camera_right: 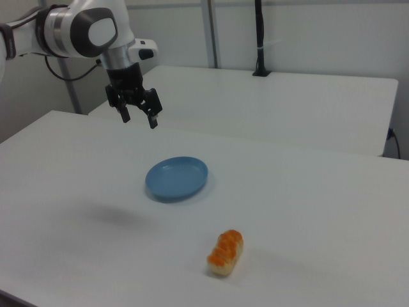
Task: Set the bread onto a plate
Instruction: 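Move the open gripper over the orange-topped bread roll and lower it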
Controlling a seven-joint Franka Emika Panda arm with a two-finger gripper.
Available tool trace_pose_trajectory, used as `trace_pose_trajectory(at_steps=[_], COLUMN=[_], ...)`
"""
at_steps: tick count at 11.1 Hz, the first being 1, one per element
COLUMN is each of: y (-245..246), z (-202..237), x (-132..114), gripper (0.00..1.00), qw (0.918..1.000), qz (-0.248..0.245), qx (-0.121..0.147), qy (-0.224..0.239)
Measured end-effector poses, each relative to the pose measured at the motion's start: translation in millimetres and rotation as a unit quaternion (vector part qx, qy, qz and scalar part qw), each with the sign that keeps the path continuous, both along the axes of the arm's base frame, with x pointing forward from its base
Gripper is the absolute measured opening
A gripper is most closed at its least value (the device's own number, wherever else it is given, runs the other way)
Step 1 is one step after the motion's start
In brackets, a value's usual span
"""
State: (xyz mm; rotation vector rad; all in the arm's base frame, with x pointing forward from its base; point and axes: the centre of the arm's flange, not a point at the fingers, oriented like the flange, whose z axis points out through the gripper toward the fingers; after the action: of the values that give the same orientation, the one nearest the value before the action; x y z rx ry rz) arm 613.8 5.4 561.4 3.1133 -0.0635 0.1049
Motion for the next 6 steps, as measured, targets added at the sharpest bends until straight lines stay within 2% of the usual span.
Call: trace_pose_trajectory(at_steps=[6], y=[-0.1], z=[2.1], x=[0.1], gripper=[1.00], qw=[1.0000], qz=[0.007], qx=[0.000], qy=[-0.001])
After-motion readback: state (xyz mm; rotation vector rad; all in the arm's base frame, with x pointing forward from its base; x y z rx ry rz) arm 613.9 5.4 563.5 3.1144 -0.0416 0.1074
